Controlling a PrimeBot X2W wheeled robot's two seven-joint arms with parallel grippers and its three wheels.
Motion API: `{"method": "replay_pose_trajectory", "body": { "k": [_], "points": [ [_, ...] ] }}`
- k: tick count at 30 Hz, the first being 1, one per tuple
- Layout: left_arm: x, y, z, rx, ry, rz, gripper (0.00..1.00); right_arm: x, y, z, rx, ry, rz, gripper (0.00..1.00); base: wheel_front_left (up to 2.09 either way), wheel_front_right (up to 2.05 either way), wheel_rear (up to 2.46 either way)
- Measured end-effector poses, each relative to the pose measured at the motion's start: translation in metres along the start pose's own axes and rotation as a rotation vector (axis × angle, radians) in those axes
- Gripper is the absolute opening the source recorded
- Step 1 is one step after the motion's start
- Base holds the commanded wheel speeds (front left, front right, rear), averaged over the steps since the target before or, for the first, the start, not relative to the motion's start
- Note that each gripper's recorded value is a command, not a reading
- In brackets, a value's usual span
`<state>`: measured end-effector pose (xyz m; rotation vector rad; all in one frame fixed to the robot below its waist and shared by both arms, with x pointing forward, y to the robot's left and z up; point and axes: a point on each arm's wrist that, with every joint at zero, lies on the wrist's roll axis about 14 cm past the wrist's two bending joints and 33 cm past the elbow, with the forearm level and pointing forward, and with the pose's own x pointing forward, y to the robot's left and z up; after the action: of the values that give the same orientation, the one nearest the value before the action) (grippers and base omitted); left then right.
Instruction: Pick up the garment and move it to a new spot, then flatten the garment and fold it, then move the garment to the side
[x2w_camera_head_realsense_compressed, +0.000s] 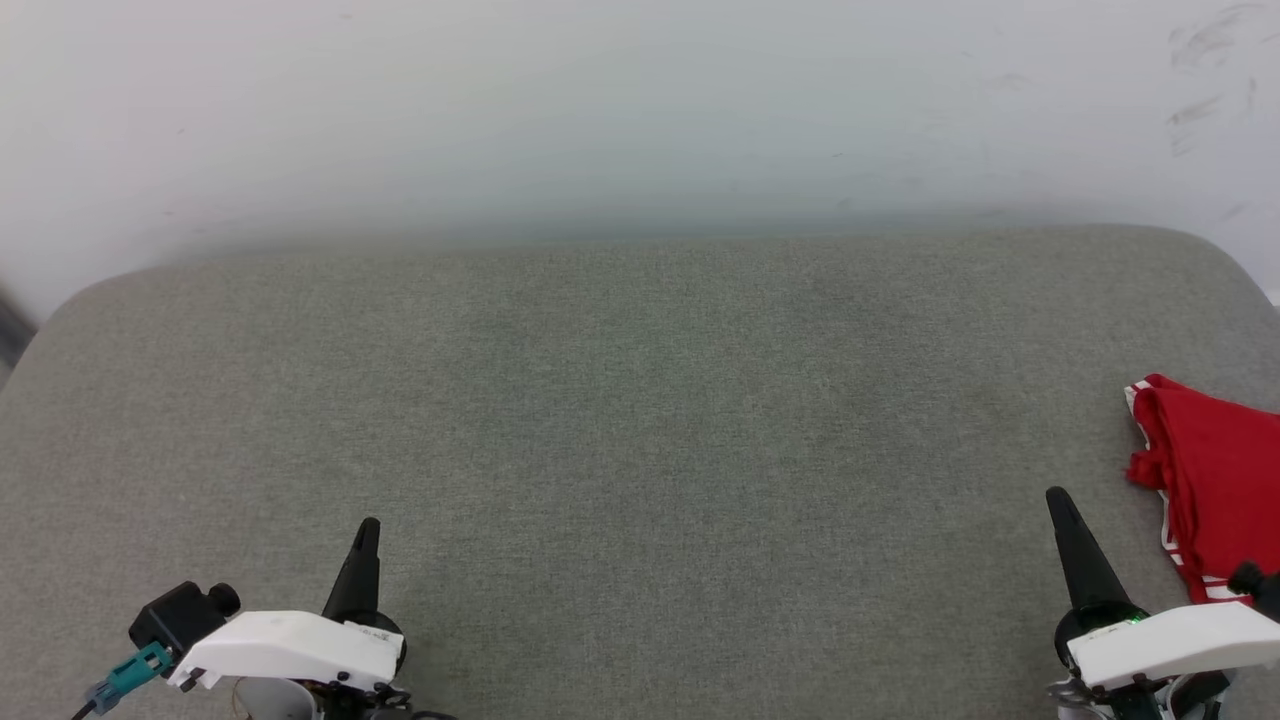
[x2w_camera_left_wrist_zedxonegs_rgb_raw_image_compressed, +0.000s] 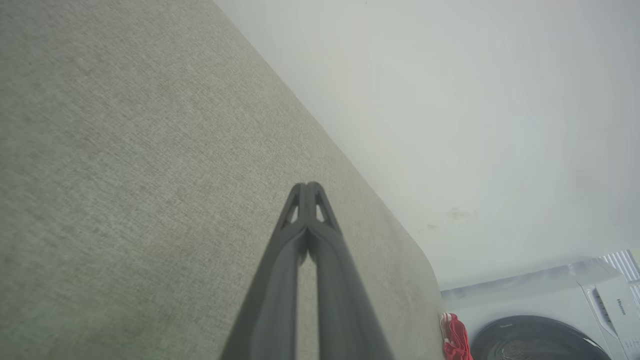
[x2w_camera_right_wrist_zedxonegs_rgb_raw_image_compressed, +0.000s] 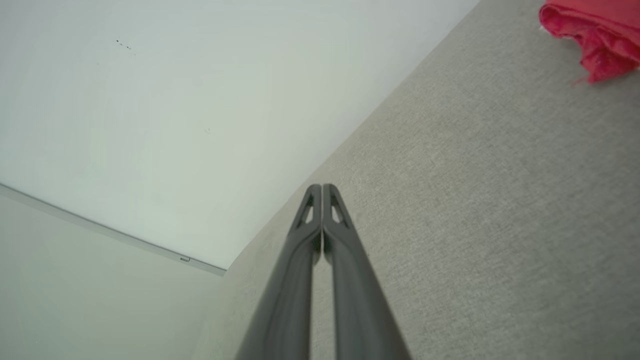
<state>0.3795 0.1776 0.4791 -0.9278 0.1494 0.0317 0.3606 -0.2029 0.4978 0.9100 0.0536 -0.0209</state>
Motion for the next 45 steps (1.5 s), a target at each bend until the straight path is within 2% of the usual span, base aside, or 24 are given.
{"method": "replay_pose_trajectory", "body": {
  "k": [22,45],
  "points": [
    [0.003,-0.002,0.009,-0.239,-0.013,-0.022,0.00,0.010,0.002,0.002,0.240,-0.012,0.013,0.00,0.00,0.00,0.00],
    [0.004,-0.005,0.020,-0.441,-0.039,-0.061,0.00,0.017,0.004,0.003,0.446,-0.016,0.025,0.00,0.00,0.00,0.00]
  ]
}}
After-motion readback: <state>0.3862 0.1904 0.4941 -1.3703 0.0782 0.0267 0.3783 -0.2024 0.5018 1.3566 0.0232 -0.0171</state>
